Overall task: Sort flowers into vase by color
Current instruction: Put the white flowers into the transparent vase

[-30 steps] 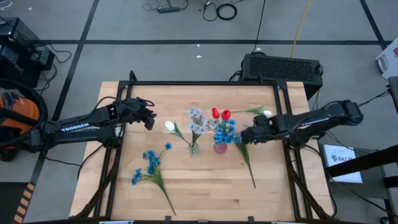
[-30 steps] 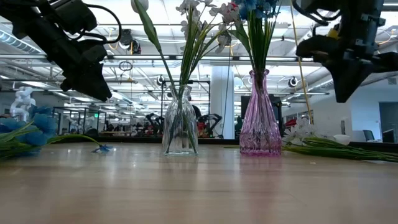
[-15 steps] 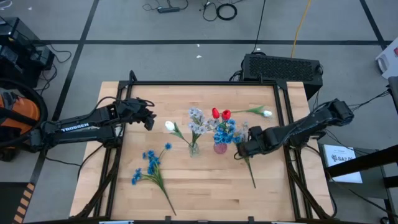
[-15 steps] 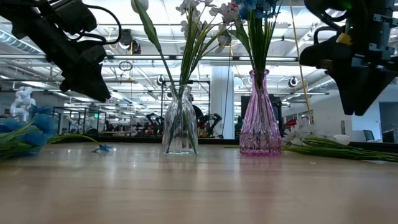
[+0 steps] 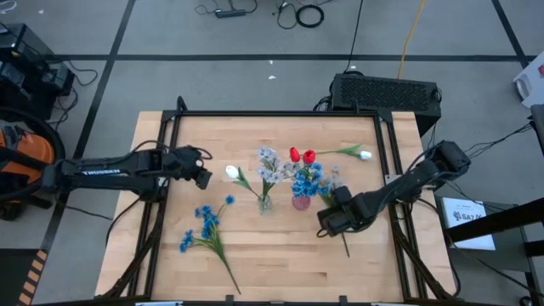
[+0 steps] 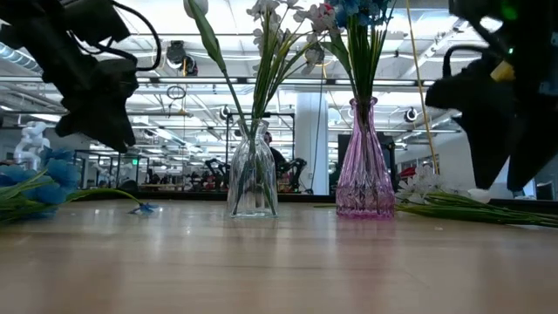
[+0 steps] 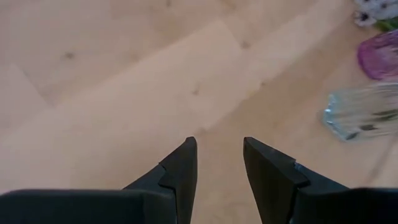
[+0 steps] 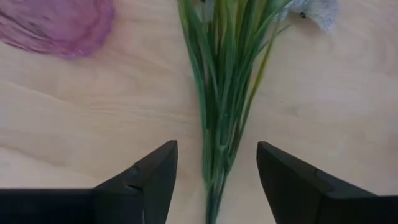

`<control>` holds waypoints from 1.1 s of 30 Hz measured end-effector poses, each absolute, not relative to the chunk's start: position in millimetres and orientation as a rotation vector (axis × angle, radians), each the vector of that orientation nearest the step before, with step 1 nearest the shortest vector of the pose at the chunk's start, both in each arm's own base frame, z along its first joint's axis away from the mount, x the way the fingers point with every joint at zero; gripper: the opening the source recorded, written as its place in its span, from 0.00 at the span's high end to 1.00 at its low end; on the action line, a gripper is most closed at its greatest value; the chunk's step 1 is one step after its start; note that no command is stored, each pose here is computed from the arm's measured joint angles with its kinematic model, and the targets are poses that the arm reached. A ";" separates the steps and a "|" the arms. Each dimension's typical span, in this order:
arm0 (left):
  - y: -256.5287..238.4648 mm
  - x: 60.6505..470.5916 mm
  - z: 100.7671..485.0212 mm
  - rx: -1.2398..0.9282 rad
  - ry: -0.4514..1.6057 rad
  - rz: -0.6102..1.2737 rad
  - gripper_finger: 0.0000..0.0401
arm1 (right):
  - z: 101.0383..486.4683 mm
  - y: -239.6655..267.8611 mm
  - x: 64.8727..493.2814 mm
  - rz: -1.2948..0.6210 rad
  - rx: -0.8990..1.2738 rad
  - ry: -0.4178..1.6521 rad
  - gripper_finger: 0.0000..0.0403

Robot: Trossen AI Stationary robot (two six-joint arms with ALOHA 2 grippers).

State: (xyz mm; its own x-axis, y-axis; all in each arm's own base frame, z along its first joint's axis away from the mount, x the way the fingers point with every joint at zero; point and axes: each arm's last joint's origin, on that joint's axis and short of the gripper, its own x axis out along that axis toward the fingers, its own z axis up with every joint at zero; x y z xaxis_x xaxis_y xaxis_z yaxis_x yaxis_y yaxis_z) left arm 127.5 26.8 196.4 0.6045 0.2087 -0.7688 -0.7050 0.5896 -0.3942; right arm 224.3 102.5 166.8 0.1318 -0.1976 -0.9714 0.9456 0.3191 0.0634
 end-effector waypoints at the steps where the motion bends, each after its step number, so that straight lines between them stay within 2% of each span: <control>1: 23.3 128.1 196.4 -0.776 0.735 0.592 0.66 | 162.5 103.2 225.8 -1.006 0.850 1.125 0.47; 6: 4.3 130.0 196.8 -0.859 0.696 0.612 0.66 | 141.8 108.6 234.1 -1.006 0.806 1.156 0.47; 9: -8.7 130.8 196.7 -0.911 0.684 0.599 0.66 | 131.4 113.9 238.1 -0.992 0.797 1.170 0.52; 12: -23.2 133.5 196.2 -0.957 0.656 0.584 0.66 | 123.4 122.3 238.0 -0.983 0.766 1.165 0.65; 16: -45.6 140.0 191.9 -1.011 0.626 0.568 0.66 | 122.7 136.9 230.5 -0.978 0.770 1.128 0.91; 17: -51.1 141.3 189.7 -1.019 0.626 0.569 0.66 | 124.3 140.6 226.6 -0.986 0.775 1.114 0.95; 21: -69.9 142.2 180.1 -1.072 0.629 0.599 0.66 | 134.6 157.5 203.3 -1.037 0.858 1.135 0.96; 24: -84.2 143.7 175.7 -1.111 0.637 0.568 0.66 | 146.1 172.4 185.7 -0.982 0.903 1.203 0.98; 29: -104.7 147.6 171.1 -1.126 0.654 0.472 0.66 | 167.6 199.6 162.8 -0.728 0.948 1.217 0.99; 33: -113.5 153.2 171.6 -1.153 0.625 0.411 0.66 | 184.9 221.5 153.3 -0.467 0.968 1.003 0.99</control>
State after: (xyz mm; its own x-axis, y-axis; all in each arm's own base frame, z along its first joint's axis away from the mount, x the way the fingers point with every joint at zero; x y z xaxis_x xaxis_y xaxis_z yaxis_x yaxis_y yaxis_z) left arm 153.2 -113.5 171.6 0.7618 -0.0139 -0.6477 -0.6001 0.3616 -0.7136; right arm 153.3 221.5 184.9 0.4903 0.0883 -0.8671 0.7201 0.5194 0.4601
